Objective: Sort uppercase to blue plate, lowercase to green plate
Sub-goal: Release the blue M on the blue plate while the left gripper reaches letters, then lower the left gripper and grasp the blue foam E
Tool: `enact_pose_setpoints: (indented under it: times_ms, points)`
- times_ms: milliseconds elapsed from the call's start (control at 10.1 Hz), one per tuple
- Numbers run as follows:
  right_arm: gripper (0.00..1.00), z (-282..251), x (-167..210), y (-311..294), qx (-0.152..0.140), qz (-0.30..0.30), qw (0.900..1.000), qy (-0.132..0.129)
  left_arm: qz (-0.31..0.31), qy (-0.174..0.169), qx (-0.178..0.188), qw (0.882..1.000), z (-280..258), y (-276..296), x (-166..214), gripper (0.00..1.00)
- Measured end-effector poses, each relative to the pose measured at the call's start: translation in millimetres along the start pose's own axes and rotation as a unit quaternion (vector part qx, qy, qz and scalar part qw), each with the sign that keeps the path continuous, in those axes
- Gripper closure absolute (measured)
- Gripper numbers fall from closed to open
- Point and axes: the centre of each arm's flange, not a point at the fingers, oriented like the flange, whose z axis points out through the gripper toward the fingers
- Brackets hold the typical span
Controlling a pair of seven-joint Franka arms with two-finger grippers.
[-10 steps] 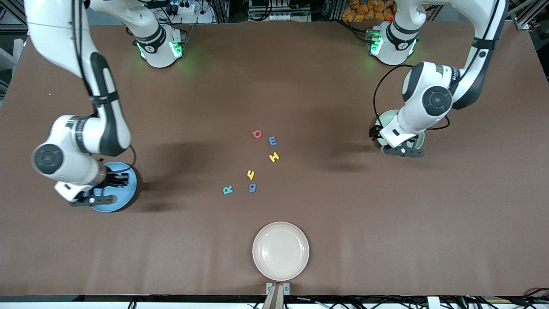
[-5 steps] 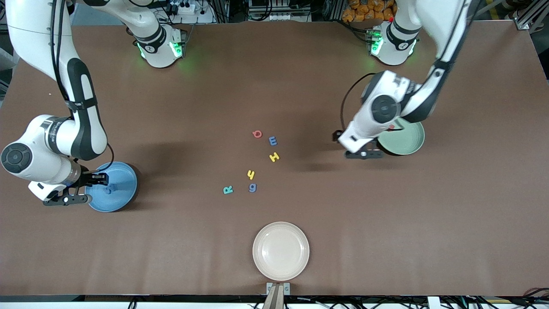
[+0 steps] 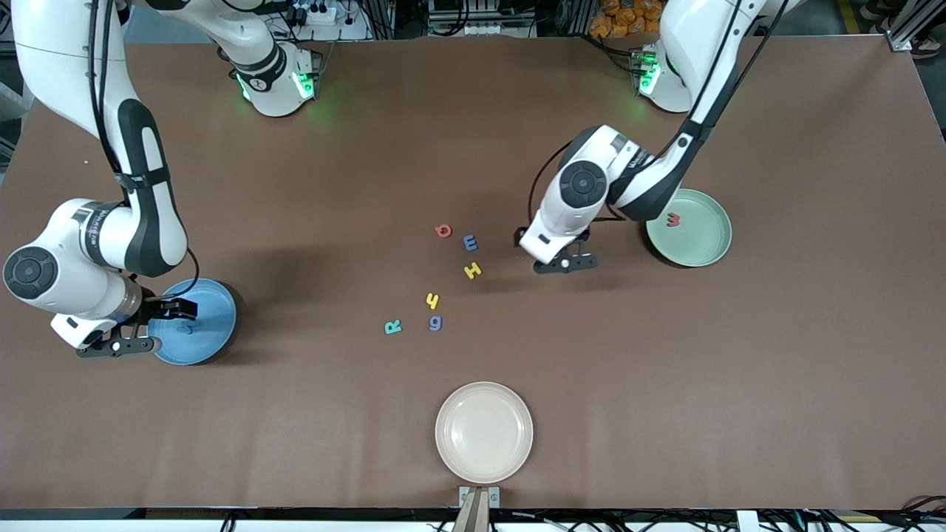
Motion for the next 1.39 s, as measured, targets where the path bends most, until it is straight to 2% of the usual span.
enact_pose_setpoints:
  times_ms: [199,298,397,596,795,1192,1391]
  points:
    - [0.0,-9,6,-1,-0.002,-0.002,1.0,0.01,-0.008,0.016,0.0,1.0,-5,39,9,0.02]
    - [0.0,-16,10,-1,-0.003,-0.003,1.0,0.015,-0.006,0.025,0.015,1.0,4,58,4,0.02]
    - [0.0,-24,14,-2,-0.002,-0.004,1.0,0.017,0.003,0.032,0.031,0.999,16,76,-8,0.02]
    - [0.0,-38,22,-3,0.005,-0.001,1.0,0.027,0.003,0.038,0.039,0.999,27,100,-31,0.02]
    - [0.0,-45,26,-5,0.026,0.014,0.999,0.039,-0.008,0.04,0.039,0.998,34,112,-36,0.02]
    - [0.0,-43,23,7,0.03,0.028,0.998,0.039,-0.061,0.044,0.041,0.996,63,127,-29,0.03]
    - [0.0,-43,23,6,0.031,0.027,0.998,0.04,-0.082,0.035,0.035,0.995,67,133,-33,0.06]
